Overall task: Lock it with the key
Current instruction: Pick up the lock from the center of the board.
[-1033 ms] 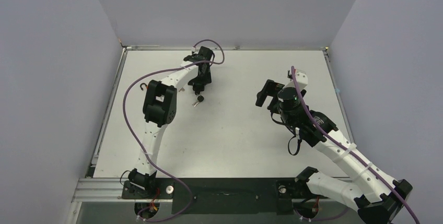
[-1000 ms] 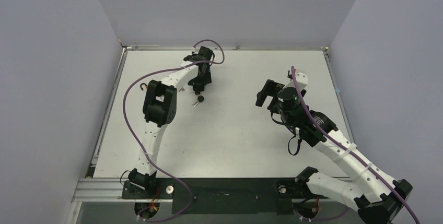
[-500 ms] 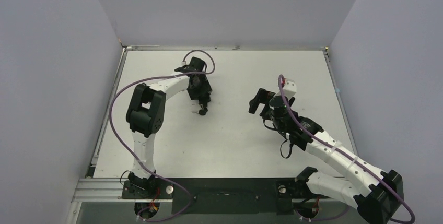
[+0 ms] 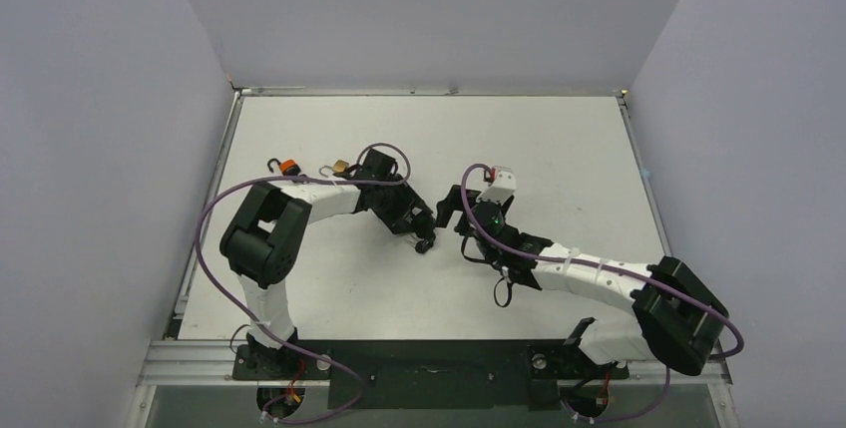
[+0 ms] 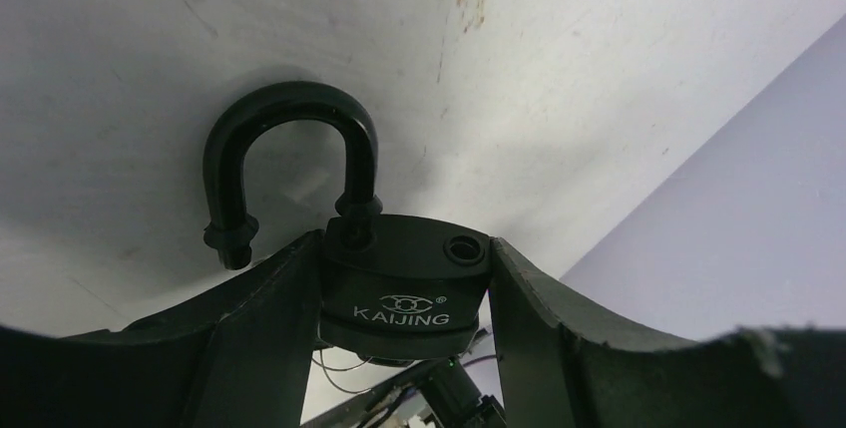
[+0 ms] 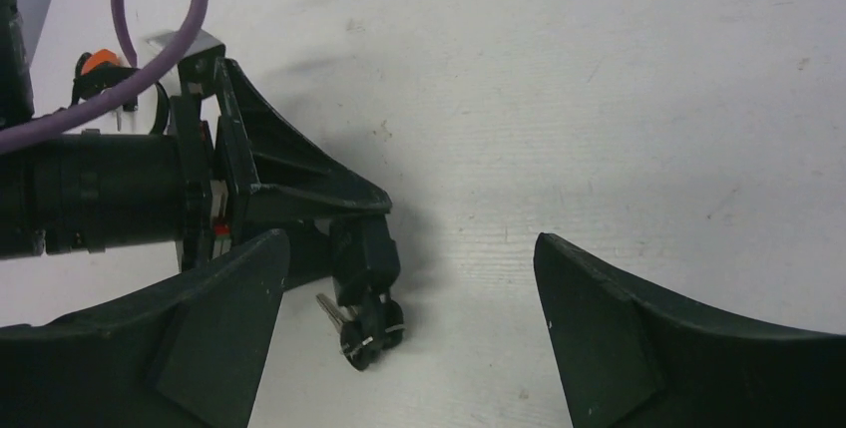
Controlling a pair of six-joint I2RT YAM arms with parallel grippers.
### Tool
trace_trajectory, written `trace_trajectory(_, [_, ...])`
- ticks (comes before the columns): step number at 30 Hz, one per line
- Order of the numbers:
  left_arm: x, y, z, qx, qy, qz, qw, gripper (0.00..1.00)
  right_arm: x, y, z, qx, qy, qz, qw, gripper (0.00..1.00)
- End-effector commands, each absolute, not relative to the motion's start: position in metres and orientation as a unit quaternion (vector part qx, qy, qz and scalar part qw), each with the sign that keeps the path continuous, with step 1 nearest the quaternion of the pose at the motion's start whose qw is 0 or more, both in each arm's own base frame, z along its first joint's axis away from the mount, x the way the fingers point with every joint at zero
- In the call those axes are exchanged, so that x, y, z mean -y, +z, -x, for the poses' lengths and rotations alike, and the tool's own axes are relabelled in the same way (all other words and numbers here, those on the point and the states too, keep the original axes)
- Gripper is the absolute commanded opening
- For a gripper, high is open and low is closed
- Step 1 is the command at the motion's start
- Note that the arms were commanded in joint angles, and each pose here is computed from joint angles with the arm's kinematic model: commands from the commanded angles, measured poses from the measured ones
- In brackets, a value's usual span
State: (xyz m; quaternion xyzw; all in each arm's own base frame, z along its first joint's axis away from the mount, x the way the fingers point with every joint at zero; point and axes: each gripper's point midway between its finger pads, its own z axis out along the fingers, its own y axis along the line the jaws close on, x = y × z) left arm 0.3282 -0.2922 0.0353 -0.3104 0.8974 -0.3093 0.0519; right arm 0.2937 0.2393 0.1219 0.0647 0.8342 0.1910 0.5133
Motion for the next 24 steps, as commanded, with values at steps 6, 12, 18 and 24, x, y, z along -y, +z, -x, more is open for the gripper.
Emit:
trace_trajectory(6, [0.33, 0.116, -0.338, -0.845, -0.434, 0.306, 0.061, 0.29, -0.269, 0.116, -0.309, -0.801, 0.259, -0.105, 0.529, 0.85])
trace_trajectory(12, [0.336, 0.129, -0.34, -0.831, -0.461, 0.308, 0.055, 0.29, -0.273, 0.102, -0.305, -0.802, 0.274, -0.115, 0.518, 0.83])
trace_trajectory(18, [0.345, 0.147, -0.337, -0.825, -0.477, 0.299, 0.056, 0.29, -0.282, 0.104, -0.311, -0.799, 0.282, -0.116, 0.519, 0.77])
trace_trajectory(24, [0.349, 0.161, -0.333, -0.82, -0.488, 0.292, 0.057, 0.29, -0.282, 0.106, -0.314, -0.794, 0.286, -0.129, 0.522, 0.58])
